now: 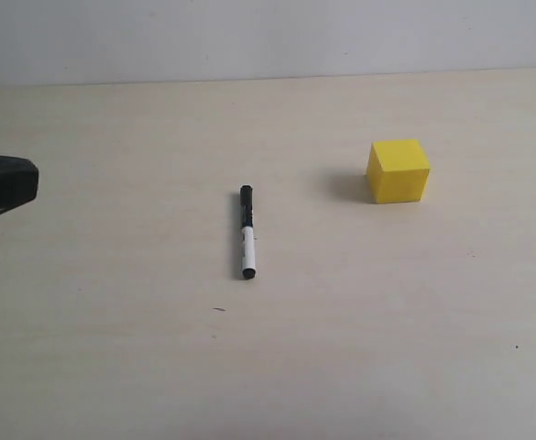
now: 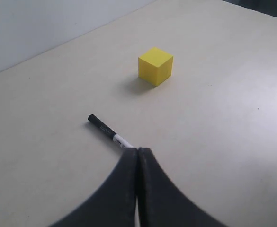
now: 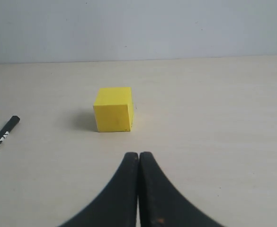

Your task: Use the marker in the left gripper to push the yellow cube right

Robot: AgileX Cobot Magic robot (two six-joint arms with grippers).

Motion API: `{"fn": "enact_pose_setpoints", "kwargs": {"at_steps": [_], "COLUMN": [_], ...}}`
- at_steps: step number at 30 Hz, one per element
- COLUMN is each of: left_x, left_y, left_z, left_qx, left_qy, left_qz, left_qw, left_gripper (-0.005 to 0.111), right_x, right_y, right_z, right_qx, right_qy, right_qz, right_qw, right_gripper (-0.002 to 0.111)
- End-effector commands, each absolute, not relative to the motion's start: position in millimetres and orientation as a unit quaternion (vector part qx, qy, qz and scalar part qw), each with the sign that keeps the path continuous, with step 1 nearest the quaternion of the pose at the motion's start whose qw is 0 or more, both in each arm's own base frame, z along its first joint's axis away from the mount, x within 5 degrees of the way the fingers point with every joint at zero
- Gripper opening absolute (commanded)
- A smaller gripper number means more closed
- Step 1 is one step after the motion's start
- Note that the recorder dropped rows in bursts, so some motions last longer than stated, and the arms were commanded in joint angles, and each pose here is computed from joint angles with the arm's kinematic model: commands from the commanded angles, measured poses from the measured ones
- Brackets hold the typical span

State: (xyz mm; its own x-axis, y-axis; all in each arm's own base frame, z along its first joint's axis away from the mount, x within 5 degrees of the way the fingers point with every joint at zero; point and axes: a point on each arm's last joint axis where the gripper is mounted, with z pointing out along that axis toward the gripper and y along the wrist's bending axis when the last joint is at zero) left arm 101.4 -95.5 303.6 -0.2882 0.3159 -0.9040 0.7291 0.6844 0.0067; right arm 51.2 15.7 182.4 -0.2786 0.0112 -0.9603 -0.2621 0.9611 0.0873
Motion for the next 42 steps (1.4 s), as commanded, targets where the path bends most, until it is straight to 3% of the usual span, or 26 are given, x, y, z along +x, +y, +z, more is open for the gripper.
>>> {"fn": "enact_pose_setpoints", "kwargs": {"at_steps": [1, 9, 16, 23, 29, 42], "left_x": [102, 83, 54, 48, 52, 53], "left_y": [-79, -29, -13, -11, -6, -5], "left_z": [308, 312, 305, 292, 277, 215], "left_qx": [0.293, 0.154, 0.079, 0.065, 0.014, 0.021], "left_qy": [0.786, 0.800, 0.771, 0.756, 0.699, 0.729], "left_qz": [-0.191, -0.084, -0.026, -0.013, -0.024, -0.006], "left_qw": [0.509, 0.574, 0.632, 0.651, 0.714, 0.684], "left_gripper": [0.000, 0.000, 0.000, 0.000, 0.000, 0.000], "right_x": [51, 51, 51, 51, 51, 51], "right_y": [15, 15, 15, 15, 15, 15], "right_z": [182, 182, 182, 182, 182, 182], "right_qx": [-0.078, -0.078, -0.078, -0.078, -0.078, -0.078], "right_qy": [0.788, 0.788, 0.788, 0.788, 0.788, 0.788], "right_qz": [0.111, 0.111, 0.111, 0.111, 0.111, 0.111], "right_qw": [0.601, 0.601, 0.601, 0.601, 0.601, 0.601], "right_gripper": [0.000, 0.000, 0.000, 0.000, 0.000, 0.000]}}
